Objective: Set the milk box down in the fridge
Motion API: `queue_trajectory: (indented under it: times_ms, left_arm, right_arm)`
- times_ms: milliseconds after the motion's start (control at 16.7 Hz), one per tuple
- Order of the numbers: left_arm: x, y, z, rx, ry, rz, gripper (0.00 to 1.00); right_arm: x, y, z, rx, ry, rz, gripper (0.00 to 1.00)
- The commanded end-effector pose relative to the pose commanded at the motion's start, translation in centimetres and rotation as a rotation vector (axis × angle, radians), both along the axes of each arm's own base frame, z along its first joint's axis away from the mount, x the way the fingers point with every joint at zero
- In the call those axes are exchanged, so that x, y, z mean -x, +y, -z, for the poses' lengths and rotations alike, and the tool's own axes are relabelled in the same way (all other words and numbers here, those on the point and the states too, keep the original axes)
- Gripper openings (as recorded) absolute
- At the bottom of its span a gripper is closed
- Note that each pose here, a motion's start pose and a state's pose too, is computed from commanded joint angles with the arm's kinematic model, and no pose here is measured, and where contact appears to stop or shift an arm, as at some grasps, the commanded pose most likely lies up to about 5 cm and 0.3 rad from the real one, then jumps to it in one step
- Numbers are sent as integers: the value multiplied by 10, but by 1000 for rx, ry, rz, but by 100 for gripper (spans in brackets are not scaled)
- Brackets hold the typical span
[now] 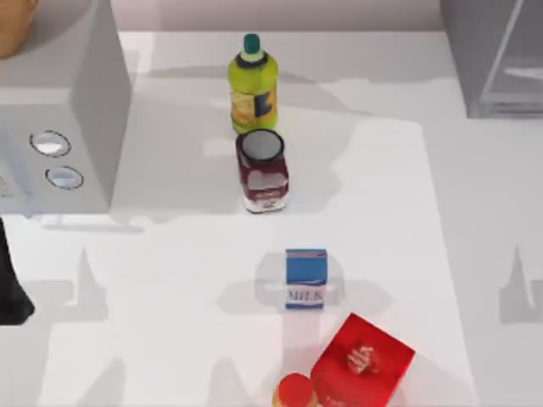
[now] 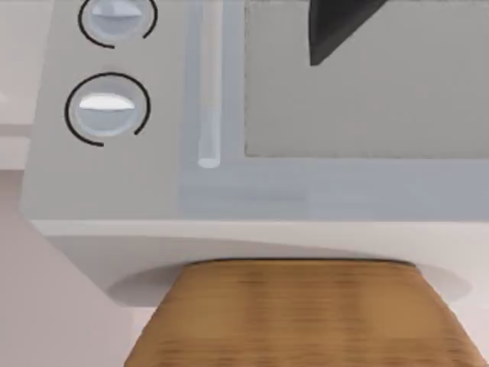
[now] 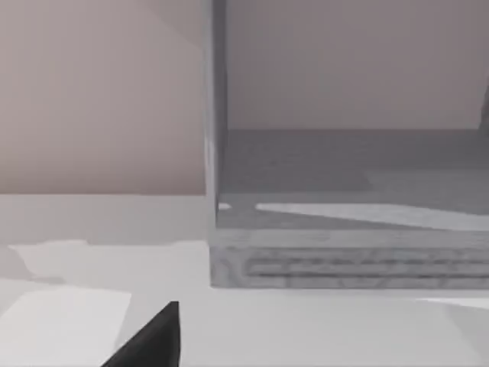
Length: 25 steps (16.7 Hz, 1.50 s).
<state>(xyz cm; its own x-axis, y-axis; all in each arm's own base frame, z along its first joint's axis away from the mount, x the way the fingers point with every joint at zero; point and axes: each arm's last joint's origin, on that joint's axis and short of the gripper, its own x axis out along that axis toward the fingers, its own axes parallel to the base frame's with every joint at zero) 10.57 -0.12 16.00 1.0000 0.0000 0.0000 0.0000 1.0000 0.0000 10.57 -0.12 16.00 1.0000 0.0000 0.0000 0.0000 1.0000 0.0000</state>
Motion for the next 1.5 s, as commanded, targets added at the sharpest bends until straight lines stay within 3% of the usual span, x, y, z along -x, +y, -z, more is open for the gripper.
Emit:
queue_trajectory:
  times_ms: [240, 540, 840, 1080, 1500]
  left_arm:
    - [0, 0, 0, 0, 0, 0, 100]
    - [0, 0, 0, 0, 0, 0, 100]
    - [0, 0, 0, 0, 0, 0, 100]
    - [0, 0, 0, 0, 0, 0, 100]
    - [0, 0, 0, 0, 0, 0, 100]
  right_arm:
    - [0, 2, -5, -23, 8, -9, 100]
    - [-10, 23, -37, -167, 109, -75, 100]
    - [-44, 75, -65, -275, 344, -123, 100]
    - [-73, 150, -56, -242, 547, -109, 100]
    - [-76, 274, 19, -63, 697, -22, 100]
